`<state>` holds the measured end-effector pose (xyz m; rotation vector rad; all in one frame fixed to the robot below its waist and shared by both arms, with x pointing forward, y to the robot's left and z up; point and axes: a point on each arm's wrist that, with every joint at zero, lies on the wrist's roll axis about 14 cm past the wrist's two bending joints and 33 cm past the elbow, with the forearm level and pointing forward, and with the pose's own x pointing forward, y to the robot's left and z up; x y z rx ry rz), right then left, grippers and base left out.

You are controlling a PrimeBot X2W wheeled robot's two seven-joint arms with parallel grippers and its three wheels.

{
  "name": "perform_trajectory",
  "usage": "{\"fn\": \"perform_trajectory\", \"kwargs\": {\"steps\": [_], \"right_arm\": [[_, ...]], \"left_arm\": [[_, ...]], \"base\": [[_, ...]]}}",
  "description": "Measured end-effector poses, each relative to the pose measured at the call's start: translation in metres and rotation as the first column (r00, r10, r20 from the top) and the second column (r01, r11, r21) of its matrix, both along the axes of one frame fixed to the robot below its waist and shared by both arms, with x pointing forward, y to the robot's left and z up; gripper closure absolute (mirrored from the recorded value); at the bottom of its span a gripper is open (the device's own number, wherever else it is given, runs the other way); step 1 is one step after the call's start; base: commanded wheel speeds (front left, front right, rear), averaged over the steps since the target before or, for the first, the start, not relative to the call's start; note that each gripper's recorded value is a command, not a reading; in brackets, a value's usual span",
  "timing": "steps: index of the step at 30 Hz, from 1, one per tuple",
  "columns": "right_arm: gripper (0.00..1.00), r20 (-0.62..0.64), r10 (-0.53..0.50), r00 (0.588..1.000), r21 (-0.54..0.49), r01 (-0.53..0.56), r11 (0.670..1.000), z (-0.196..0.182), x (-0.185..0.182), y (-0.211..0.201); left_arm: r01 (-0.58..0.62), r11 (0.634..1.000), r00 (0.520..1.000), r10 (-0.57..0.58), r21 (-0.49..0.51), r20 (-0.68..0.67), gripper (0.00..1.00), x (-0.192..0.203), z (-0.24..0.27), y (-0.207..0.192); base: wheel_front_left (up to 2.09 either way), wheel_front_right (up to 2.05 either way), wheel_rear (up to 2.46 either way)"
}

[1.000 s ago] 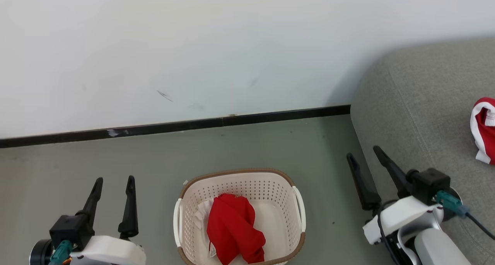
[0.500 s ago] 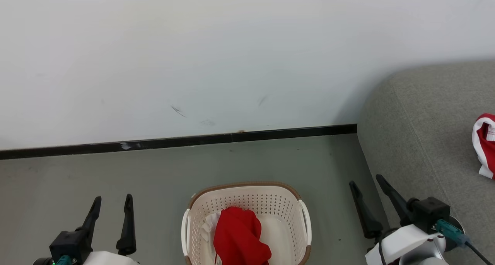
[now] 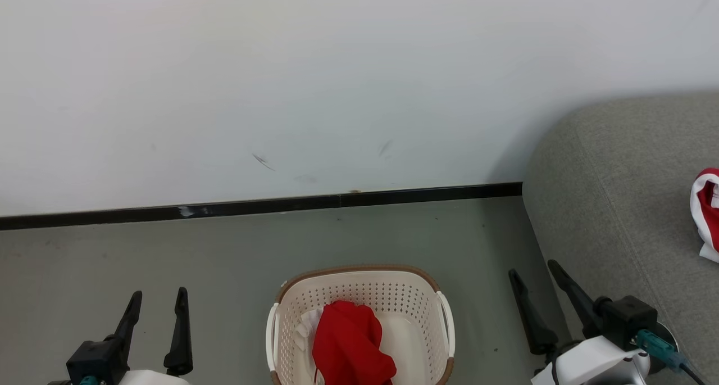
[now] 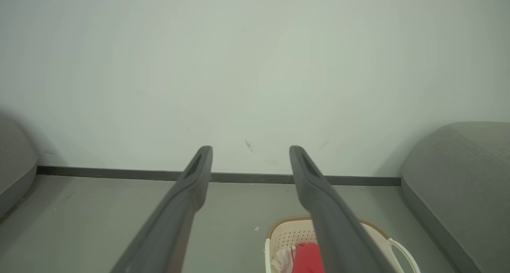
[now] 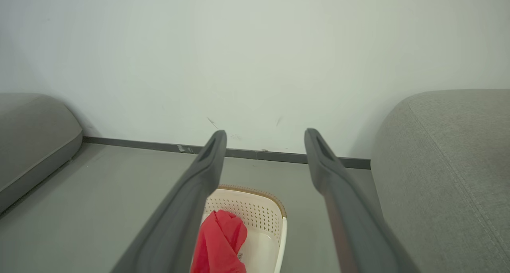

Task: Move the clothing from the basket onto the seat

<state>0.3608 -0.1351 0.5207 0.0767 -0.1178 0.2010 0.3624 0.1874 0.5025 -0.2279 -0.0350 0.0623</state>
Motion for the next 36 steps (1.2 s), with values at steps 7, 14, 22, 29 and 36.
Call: {"fn": "perform_trajectory", "kwargs": {"steps": [7,14,22,29,36], "right_arm": [[0.00,-0.008,-0.006,1.000,0.005,0.006,1.000,-0.002,-0.002,-0.001],[0.00,-0.004,-0.008,1.000,0.009,0.008,1.000,0.000,0.000,-0.001],[0.00,-0.016,-0.010,1.000,-0.005,0.010,1.000,-0.003,0.004,-0.001],[0.00,-0.027,-0.023,0.999,-0.016,0.023,1.000,-0.007,0.008,-0.006],[0.00,-0.033,-0.045,0.998,-0.026,0.044,0.999,-0.010,0.016,-0.013]], "left_arm": [[0.000,1.000,1.000,0.000,0.000,-0.004,0.00,0.001,-0.002,0.000],[0.008,1.000,1.000,-0.008,-0.005,-0.016,0.00,0.002,-0.006,-0.004],[0.038,0.999,0.997,-0.038,-0.001,-0.063,0.00,0.003,-0.019,-0.011],[0.088,0.996,0.989,-0.085,0.023,-0.117,0.00,0.006,-0.033,-0.022],[0.208,0.977,0.970,-0.201,0.038,-0.140,0.00,0.026,-0.034,-0.051]], "base": [[0.00,0.00,0.00],[0.00,0.00,0.00],[0.00,0.00,0.00],[0.00,0.00,0.00],[0.00,0.00,0.00]]}}
